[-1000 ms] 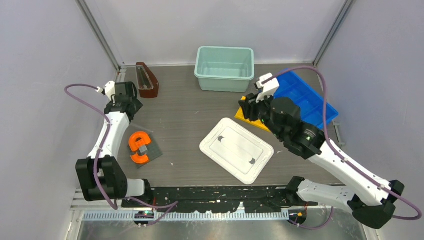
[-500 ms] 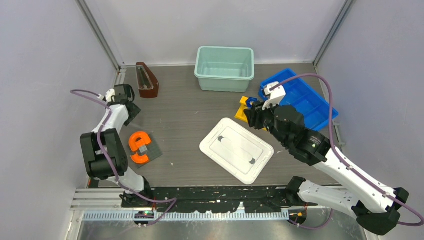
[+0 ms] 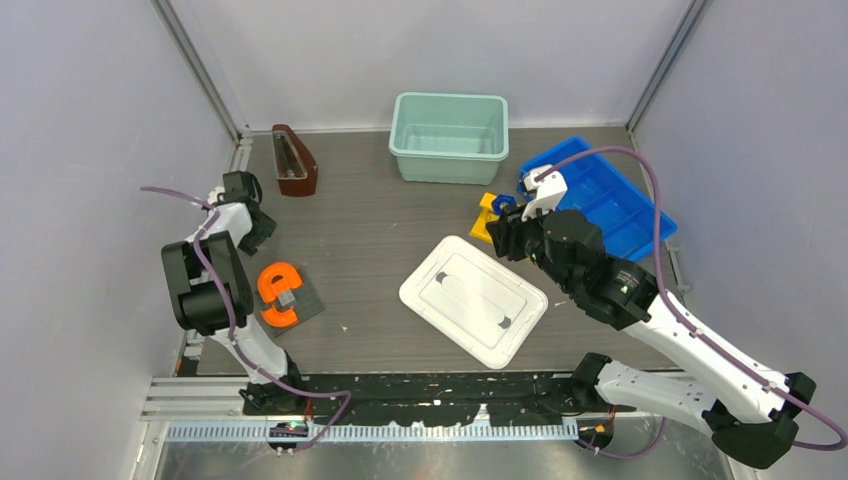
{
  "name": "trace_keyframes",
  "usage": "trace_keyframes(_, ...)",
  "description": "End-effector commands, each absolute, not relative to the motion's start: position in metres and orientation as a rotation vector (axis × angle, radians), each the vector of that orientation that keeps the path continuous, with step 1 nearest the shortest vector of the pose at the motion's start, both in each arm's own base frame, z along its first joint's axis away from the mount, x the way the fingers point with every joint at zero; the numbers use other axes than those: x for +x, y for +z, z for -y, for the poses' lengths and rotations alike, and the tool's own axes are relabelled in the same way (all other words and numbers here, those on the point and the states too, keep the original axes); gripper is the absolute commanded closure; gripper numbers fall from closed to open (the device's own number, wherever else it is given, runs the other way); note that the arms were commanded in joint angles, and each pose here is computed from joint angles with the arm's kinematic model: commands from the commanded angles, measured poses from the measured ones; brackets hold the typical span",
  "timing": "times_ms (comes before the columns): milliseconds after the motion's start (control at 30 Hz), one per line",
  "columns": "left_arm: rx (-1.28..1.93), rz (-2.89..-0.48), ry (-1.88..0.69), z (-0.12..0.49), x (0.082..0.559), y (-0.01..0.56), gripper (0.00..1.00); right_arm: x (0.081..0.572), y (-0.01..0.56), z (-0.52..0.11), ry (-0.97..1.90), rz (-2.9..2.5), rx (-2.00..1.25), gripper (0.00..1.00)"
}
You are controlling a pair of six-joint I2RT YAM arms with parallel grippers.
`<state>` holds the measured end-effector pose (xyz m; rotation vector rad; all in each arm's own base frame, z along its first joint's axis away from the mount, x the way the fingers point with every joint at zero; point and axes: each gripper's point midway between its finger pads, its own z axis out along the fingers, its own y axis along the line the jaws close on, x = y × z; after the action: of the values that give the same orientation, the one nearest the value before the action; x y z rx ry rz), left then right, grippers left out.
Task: Organize the chemistry lab equipment
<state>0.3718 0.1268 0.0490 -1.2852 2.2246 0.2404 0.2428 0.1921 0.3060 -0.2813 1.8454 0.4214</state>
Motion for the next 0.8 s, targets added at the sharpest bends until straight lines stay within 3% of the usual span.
trace_keyframes(0, -1.324, -2.148, 0.203, -0.139, 0.386, 0.056, 0.48, 0.243, 0.33, -0.192, 0.458, -1.799, -0.242, 0.56)
trace_keyframes(433, -1.393, -2.188, 0.127, -0.136, 0.385, 0.029, 0.57, 0.246, 0.328, -0.19, 0.443, -1.801, -0.218, 0.56)
trace_keyframes(767, -1.39, -2.241, 0.008, -0.123, 0.394, 0.023, 0.75, 0.248, 0.328, -0.184, 0.406, -1.794, -0.212, 0.55)
